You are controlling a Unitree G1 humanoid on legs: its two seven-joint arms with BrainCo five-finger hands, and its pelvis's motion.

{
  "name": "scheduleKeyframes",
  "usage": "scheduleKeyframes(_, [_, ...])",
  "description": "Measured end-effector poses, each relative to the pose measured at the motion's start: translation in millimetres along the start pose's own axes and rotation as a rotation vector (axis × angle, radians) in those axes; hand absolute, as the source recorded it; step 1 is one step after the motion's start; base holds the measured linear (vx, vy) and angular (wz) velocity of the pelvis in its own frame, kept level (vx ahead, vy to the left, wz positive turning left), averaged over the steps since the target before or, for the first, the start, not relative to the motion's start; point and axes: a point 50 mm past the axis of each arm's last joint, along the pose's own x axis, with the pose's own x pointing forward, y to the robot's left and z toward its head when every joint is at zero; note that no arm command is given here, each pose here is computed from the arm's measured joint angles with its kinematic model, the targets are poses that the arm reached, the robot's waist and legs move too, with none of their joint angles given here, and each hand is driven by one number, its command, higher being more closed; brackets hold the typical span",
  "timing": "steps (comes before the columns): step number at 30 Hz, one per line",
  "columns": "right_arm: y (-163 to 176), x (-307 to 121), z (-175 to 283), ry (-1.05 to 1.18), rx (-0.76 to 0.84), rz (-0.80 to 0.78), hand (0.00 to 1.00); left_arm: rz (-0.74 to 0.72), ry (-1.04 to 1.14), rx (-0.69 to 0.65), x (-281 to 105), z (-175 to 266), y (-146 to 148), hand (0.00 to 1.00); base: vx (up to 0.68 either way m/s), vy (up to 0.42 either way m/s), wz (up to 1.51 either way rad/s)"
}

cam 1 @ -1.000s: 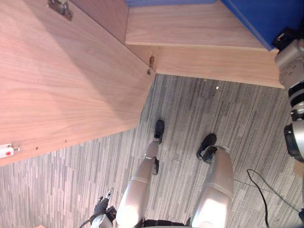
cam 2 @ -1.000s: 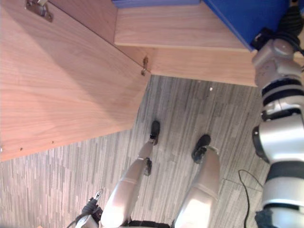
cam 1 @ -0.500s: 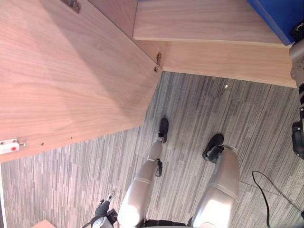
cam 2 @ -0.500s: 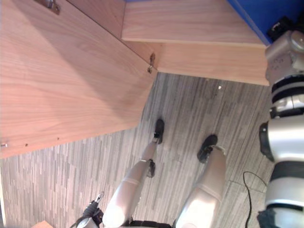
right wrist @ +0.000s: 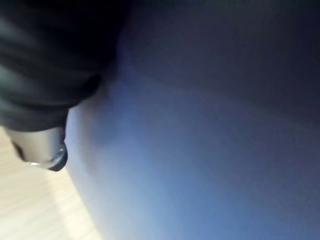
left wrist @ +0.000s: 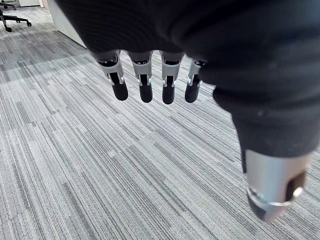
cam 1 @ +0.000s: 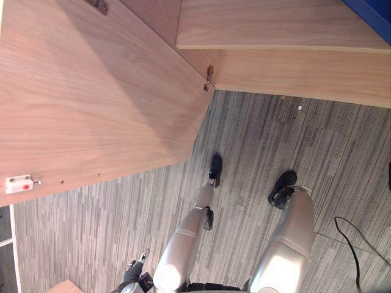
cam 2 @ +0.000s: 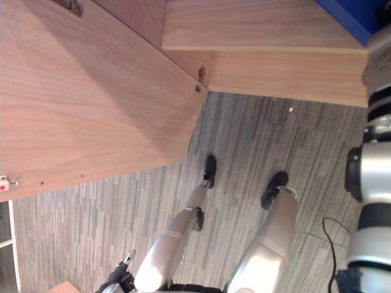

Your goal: Walk over to the cabinet, pick up the folder, carry it to the office cabinet, place the folder inside the office cabinet, then close the office cabinet door

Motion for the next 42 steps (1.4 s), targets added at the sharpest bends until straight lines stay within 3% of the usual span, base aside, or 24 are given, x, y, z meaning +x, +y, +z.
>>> scheduleKeyframes(9, [25, -10, 18, -0.108, -0.053, 0.267, 0.0, -0.027, 0.007, -0.023, 1, -1, 2, 0.0, 0.0, -0.131, -0.03])
scheduleKeyframes(15, [33, -15, 10, -0.141, -0.326, 0.437, 0.0, -0.071, 0.014, -0.006, 1, -3, 3, 0.0, 0.02, -0.14, -0.09])
scheduleKeyframes(24, [39, -19, -2, -0.129, -0.575, 0.583, 0.0, -0.108, 0.018, 0.041, 2, -3, 6, 0.0, 0.0, -0.149, -0.05])
scheduleKeyframes(42, [22, -9, -19, -0.071, -0.638, 0.487, 0.0, -0.113, 0.012, 0.049, 4, 0, 7, 0.0, 0.01, -0.143, -0.04])
